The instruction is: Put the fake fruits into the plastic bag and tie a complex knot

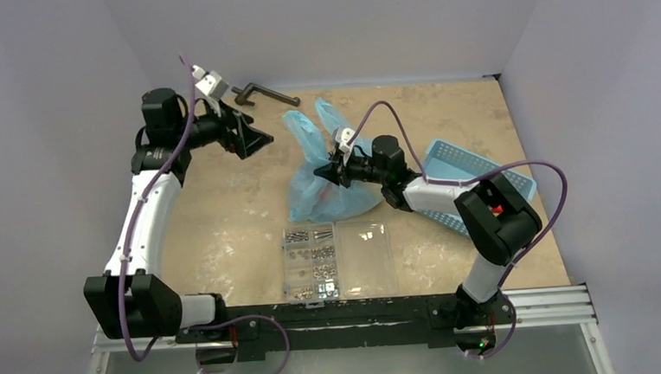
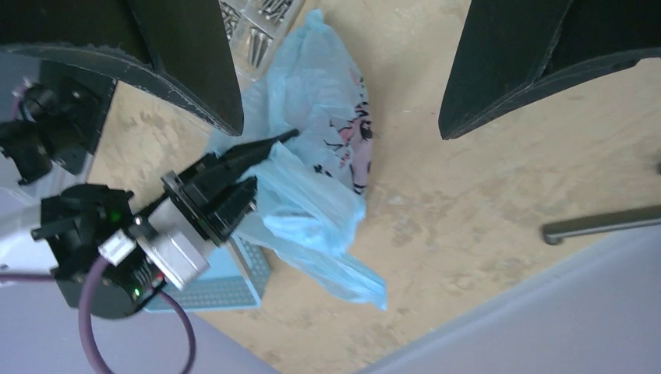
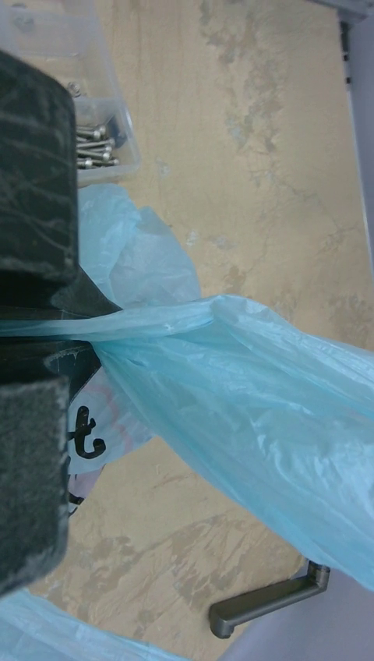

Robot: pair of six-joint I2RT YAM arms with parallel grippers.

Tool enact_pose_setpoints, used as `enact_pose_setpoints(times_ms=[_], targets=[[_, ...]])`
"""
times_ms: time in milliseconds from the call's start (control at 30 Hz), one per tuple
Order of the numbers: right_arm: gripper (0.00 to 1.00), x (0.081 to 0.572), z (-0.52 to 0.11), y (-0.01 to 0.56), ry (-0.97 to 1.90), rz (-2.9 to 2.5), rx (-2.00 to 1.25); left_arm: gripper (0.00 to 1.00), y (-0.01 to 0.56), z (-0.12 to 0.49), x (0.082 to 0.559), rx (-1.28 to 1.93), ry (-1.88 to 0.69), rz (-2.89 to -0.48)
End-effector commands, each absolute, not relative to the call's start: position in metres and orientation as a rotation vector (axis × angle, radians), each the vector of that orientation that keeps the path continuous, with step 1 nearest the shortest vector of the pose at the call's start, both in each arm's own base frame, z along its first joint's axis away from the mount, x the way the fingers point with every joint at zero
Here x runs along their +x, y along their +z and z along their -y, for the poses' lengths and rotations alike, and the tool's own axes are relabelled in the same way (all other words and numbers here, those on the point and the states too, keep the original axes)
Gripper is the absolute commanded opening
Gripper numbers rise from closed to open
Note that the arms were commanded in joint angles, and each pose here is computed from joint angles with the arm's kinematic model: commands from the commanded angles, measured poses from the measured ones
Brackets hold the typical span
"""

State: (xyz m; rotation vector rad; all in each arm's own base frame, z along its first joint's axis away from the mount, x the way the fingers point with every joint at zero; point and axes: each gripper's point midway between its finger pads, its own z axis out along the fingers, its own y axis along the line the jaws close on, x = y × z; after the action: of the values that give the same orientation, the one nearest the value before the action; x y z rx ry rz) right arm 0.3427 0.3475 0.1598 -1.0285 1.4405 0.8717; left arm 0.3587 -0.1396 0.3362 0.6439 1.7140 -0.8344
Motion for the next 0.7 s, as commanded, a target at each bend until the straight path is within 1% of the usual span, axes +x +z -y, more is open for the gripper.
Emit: enact_pose_setpoints(times_ms=[0,133,333,433,467,500,633,667], targets=[[0.00,0.346,-0.356,0.187,0.981,-1.417,-0.914,0.96,0.297,0.166,0.333,0.846,-1.007,-1.664],[0.00,0.338,-0.360,0.195,1.032,-1.387,-0.944,0.91,0.274,0.190,0.335,1.004,-1.007,-1.608],[0.00,0.328,-0.361,0.198,1.053,-1.359,-1.004,0.85,0.270,0.230,0.349,1.055,-1.087,-1.547],[0.00,0.326,-0.360,0.197,1.051,-1.361,-1.012,0.79,0.269,0.245,0.352,1.047,-1.143,-1.543],[0.01,0.326,-0.360,0.198,1.051,-1.359,-1.014,0.75,0.270,0.247,0.354,1.026,-1.161,-1.546],[0.01,0.326,-0.360,0.199,1.051,-1.356,-1.013,0.69,0.271,0.251,0.358,0.999,-1.186,-1.551],[0.01,0.328,-0.361,0.199,1.051,-1.360,-1.007,0.36,0.272,0.259,0.357,0.889,-1.353,-1.575],[0.01,0.329,-0.361,0.199,1.051,-1.363,-1.006,0.29,0.274,0.259,0.357,0.873,-1.372,-1.566]])
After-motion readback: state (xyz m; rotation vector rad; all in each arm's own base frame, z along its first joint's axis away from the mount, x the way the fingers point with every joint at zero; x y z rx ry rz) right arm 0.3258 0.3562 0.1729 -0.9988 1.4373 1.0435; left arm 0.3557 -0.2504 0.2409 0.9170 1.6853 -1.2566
